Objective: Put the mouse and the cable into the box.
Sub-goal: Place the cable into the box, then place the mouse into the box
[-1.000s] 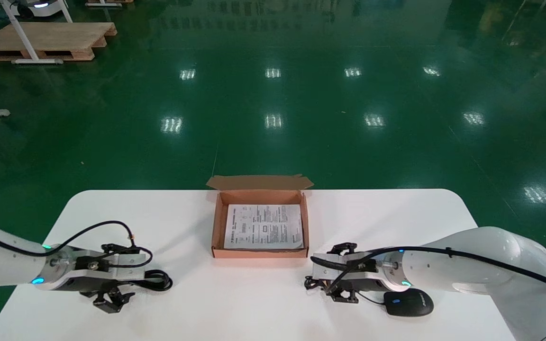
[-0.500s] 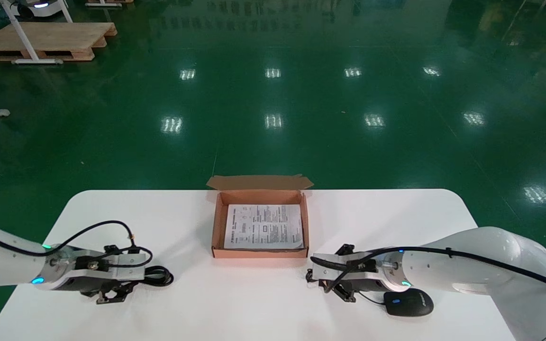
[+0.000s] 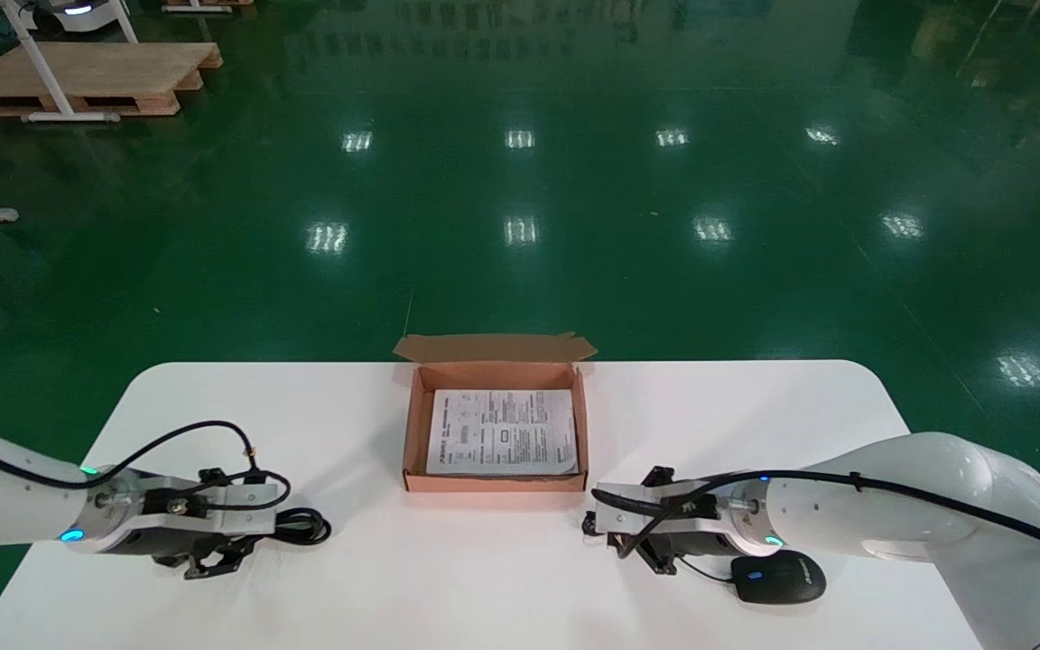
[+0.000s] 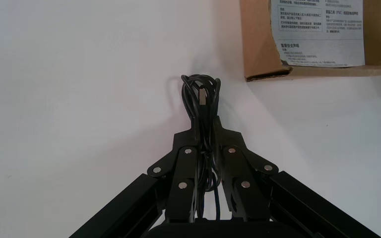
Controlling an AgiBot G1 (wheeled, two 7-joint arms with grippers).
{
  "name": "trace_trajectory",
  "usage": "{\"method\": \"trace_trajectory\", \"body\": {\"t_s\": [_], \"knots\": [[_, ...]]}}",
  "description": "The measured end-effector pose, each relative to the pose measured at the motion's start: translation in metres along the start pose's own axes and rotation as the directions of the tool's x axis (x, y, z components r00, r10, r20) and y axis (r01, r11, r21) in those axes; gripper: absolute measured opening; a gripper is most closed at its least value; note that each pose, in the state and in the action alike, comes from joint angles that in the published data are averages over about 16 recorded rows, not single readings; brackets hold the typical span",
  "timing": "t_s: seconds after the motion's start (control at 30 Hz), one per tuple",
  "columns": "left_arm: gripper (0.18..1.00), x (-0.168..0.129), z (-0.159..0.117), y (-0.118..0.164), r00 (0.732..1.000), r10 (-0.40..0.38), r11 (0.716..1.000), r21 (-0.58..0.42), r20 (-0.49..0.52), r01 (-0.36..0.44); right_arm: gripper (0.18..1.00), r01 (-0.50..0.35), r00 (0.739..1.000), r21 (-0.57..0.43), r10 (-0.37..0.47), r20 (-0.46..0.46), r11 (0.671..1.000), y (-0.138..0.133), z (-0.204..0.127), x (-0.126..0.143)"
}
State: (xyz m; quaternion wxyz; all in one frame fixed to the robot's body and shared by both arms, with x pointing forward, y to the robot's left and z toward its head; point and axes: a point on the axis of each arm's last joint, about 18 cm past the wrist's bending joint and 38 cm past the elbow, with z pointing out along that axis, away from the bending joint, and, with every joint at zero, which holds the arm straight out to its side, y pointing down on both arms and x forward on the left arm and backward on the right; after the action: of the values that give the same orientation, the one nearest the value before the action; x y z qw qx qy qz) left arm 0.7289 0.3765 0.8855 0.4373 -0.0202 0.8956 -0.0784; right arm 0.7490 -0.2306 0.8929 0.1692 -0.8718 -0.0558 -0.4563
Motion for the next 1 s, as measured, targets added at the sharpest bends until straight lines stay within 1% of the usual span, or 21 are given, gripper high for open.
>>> {"method": "trace_trajectory", "body": {"t_s": [0.17,0.3,0.4,0.53,0.63,0.73,0.87,1.0], "knots": [[0.268,-0.004,-0.003,0.002,1.0,0.001,1.0,-0.003,0.01,-0.001,0.219,0.007,1.0,-0.008,-0.007,-0.016,1.0,0.003,-0.003,0.005],[0.267,-0.013,-0.011,0.004,0.999,-0.003,1.0,0.001,0.034,0.003,0.217,0.007,0.998,-0.025,-0.008,-0.054,1.0,0.01,-0.011,0.017],[0.266,-0.024,-0.022,0.005,0.998,-0.011,1.0,0.019,0.063,0.01,0.217,-0.003,0.995,-0.041,-0.001,-0.104,0.999,0.019,-0.023,0.033],[0.266,-0.044,-0.041,0.0,0.994,-0.019,0.997,0.071,0.11,0.011,0.217,-0.036,0.978,-0.062,0.022,-0.207,0.997,0.034,-0.051,0.069],[0.265,-0.058,-0.055,-0.012,0.989,-0.021,0.991,0.134,0.145,0.001,0.217,-0.074,0.953,-0.066,0.05,-0.3,0.995,0.045,-0.078,0.099],[0.264,-0.069,-0.063,-0.034,0.985,-0.015,0.977,0.214,0.17,-0.022,0.217,-0.111,0.916,-0.051,0.082,-0.393,0.992,0.05,-0.11,0.132],[0.264,-0.078,-0.066,-0.072,0.982,-0.001,0.944,0.325,0.189,-0.061,0.217,-0.149,0.857,-0.007,0.126,-0.5,0.989,0.05,-0.151,0.17],[0.263,-0.079,-0.061,-0.114,0.981,0.01,0.901,0.425,0.192,-0.092,0.217,-0.166,0.802,0.044,0.161,-0.575,0.985,0.044,-0.185,0.199]]}}
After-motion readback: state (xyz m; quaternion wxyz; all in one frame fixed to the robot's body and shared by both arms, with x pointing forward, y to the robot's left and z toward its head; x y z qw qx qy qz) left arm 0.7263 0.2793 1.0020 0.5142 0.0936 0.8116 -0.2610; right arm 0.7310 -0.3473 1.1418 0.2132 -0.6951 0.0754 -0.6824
